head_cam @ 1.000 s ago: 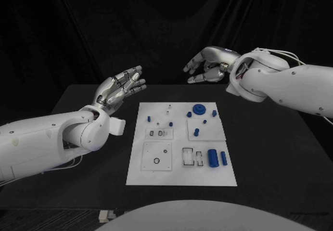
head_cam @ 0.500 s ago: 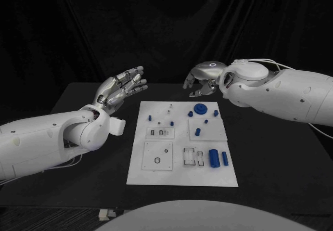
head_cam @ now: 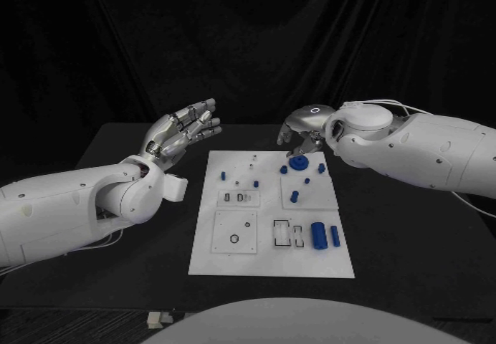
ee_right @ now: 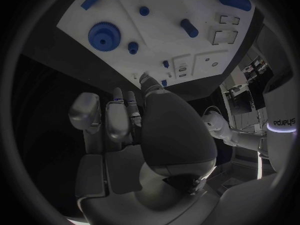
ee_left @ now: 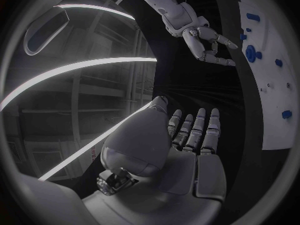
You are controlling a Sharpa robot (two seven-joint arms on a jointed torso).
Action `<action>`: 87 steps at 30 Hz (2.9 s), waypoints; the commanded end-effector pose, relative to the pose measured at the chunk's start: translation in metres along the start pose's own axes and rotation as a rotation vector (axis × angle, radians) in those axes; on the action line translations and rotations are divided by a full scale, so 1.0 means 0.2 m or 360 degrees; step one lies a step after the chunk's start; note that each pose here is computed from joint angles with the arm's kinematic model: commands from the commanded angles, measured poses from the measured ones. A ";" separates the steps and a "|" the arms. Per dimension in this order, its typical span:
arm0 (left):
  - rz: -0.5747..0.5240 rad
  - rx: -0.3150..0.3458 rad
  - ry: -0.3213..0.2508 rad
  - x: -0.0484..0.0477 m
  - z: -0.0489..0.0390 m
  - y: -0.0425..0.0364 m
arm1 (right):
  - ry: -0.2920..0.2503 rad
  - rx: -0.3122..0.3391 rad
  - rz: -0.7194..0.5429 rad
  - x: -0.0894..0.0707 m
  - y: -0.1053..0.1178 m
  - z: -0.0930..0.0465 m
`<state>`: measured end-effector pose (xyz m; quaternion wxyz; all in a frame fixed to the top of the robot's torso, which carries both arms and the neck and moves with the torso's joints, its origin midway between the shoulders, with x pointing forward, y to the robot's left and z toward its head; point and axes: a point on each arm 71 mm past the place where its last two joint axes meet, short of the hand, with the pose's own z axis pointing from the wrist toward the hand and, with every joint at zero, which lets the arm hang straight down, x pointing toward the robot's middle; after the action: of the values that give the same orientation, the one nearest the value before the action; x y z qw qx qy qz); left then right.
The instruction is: Assemble the parts on the task board
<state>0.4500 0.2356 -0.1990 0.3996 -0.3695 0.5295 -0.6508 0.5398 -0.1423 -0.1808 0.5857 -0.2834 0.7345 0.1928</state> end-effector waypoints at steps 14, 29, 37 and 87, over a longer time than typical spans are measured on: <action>-0.0027 0.0138 0.0045 0.011 0.010 -0.025 | 0.0073 0.0022 -0.0008 0.10 0.00 0.02; -0.0025 0.0137 0.0040 0.004 0.009 -0.015 | 0.0061 -0.0020 0.0014 0.19 0.02 0.07; -0.0029 0.0131 0.0044 0.003 0.010 -0.008 | 0.0067 -0.0029 0.0022 0.23 0.02 0.07; -0.0062 0.0071 0.0072 0.003 -0.004 0.028 | 0.0052 -0.0094 0.0047 0.37 0.03 0.11</action>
<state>0.4511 0.2359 -0.2087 0.3794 -0.3691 0.5356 -0.6580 0.5414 -0.1386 -0.2593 0.5519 -0.2881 0.7535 0.2113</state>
